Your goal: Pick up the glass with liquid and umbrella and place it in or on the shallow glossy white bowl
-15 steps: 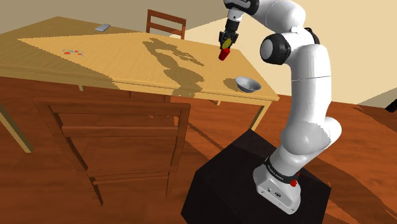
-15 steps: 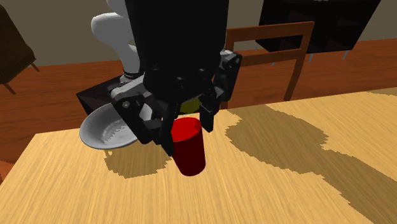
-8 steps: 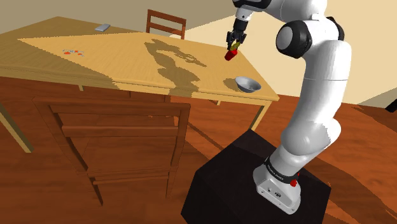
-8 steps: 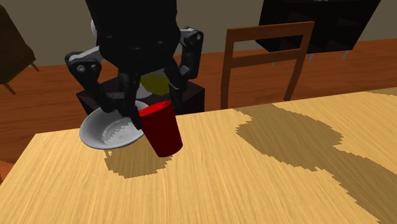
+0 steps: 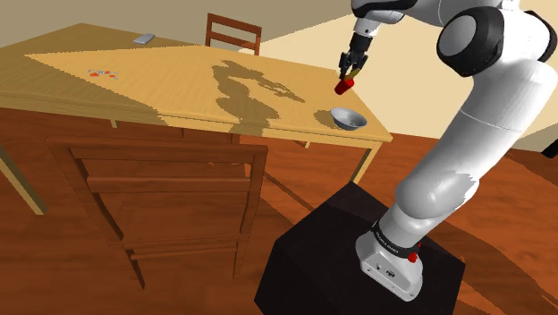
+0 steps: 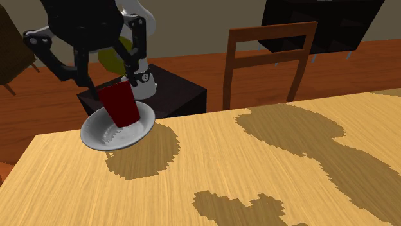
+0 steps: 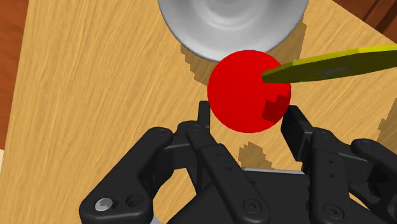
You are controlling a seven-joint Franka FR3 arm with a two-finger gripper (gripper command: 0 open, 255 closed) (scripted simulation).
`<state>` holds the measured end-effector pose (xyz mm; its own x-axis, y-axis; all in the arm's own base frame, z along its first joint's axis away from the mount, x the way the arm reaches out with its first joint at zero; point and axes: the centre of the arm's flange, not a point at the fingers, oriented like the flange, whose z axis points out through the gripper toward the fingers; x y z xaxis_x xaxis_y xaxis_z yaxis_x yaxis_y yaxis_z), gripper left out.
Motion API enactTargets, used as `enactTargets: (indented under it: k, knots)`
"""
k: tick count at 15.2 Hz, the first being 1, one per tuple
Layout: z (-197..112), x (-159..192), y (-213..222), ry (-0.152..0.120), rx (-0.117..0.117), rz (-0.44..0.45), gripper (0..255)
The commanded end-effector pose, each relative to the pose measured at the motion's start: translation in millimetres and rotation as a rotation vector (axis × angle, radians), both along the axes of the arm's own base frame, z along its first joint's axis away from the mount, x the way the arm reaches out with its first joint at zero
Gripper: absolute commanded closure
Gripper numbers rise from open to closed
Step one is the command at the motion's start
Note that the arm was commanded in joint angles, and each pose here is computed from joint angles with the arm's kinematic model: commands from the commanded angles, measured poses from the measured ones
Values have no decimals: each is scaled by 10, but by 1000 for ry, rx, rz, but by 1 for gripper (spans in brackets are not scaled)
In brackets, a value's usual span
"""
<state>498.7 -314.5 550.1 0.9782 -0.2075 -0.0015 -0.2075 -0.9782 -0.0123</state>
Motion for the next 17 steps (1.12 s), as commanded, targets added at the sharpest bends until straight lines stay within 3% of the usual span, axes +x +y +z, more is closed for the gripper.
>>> enactTargets:
  k: [1,4,17]
  knots:
    - [-21,-276,-22,0,1,1,255]
    - [-21,-671,-55,0,1,1,255]
    - [-707,-671,-55,0,1,1,255]
